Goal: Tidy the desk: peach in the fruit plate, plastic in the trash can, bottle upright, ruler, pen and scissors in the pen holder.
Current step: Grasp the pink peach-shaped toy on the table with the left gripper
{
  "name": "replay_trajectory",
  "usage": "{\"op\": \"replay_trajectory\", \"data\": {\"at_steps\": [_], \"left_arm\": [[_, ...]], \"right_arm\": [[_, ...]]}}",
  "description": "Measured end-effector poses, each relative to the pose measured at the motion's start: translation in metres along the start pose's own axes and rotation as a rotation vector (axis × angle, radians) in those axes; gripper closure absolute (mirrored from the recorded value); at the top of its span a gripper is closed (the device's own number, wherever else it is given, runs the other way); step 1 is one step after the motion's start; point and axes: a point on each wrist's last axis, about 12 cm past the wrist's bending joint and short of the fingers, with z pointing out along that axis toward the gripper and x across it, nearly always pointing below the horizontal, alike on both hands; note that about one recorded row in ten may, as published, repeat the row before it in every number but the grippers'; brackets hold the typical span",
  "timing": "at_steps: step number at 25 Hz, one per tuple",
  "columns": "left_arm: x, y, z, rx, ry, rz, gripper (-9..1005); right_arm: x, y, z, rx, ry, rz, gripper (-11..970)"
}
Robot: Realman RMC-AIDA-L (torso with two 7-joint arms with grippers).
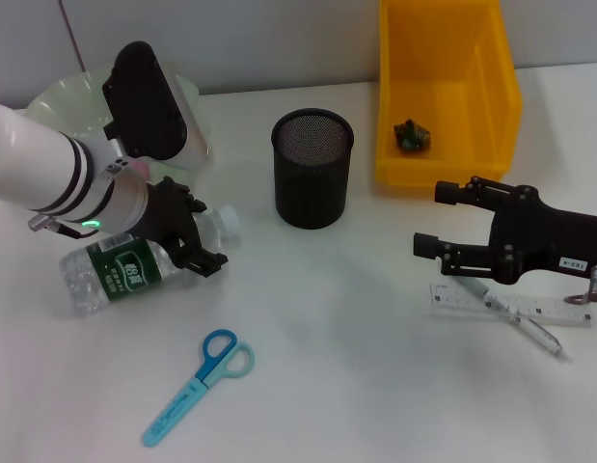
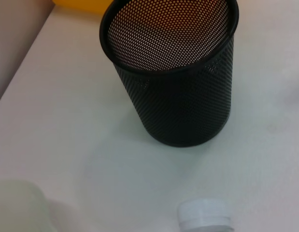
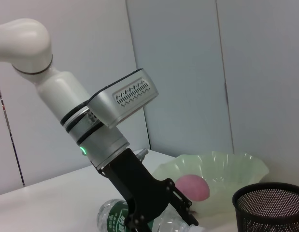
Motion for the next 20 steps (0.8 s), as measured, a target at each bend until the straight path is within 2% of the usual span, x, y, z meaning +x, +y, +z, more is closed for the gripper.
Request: {"op": "replay_trajectory", "data": {"at_steps": [14,20], "left_arm": [[-0.0013,-0.0013,0.0030,-0.004,0.007,0.031,253],[-0.0016,-0.0017,0.0034,-0.003,0.010,0.042,410]], "right_arm": [[-0.0006,0.0000,0.0020,-0.007,0.001,-0.001,119],[-0.0005,0.0000,0.0028,-0.008,0.002,-0.001,119]]}}
